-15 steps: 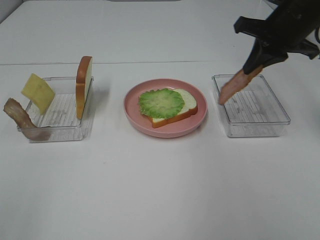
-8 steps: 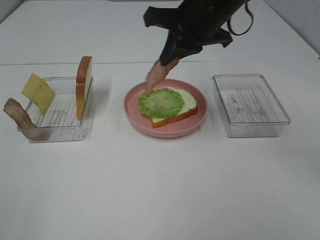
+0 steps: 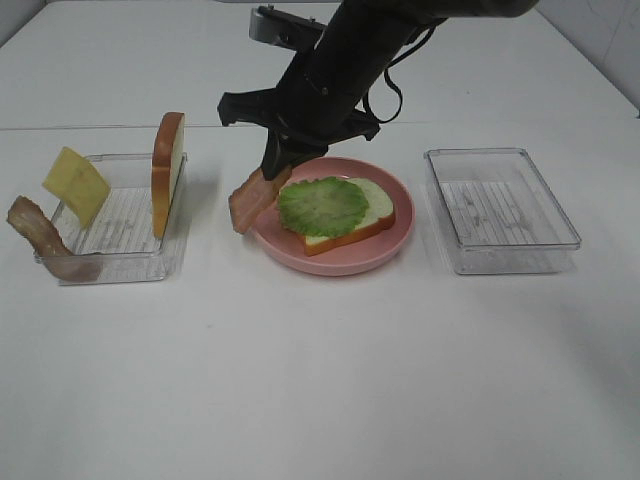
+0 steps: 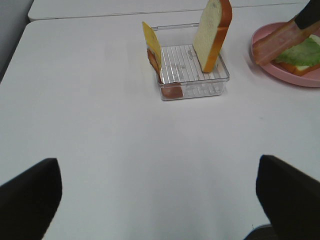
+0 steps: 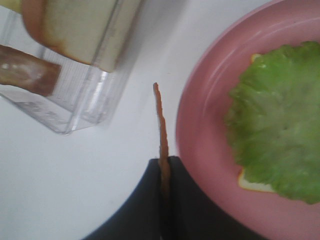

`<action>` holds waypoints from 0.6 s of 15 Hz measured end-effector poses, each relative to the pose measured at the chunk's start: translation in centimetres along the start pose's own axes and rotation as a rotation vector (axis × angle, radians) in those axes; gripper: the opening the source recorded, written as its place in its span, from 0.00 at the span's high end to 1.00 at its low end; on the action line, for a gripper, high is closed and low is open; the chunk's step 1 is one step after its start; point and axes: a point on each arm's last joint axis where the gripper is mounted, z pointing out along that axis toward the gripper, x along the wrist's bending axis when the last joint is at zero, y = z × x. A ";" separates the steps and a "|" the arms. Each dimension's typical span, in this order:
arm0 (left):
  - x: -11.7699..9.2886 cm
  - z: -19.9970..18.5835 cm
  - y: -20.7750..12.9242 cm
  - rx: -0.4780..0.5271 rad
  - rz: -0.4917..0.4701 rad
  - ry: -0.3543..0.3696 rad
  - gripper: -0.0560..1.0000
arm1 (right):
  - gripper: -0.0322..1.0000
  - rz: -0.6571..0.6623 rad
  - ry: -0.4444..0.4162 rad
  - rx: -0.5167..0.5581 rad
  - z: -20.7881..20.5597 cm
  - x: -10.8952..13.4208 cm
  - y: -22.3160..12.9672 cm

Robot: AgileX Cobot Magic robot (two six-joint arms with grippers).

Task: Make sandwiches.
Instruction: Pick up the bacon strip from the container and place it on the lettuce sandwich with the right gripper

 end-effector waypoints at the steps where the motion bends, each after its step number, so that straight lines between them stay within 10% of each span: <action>1: 0.0 0.0 0.0 0.000 0.000 0.000 0.02 | 0.95 -0.017 -0.023 0.004 0.3 -0.3 0.0; 9: 0.0 0.0 0.0 0.000 0.000 0.000 0.02 | 0.95 -0.233 -0.302 -0.020 1.8 -3.2 0.4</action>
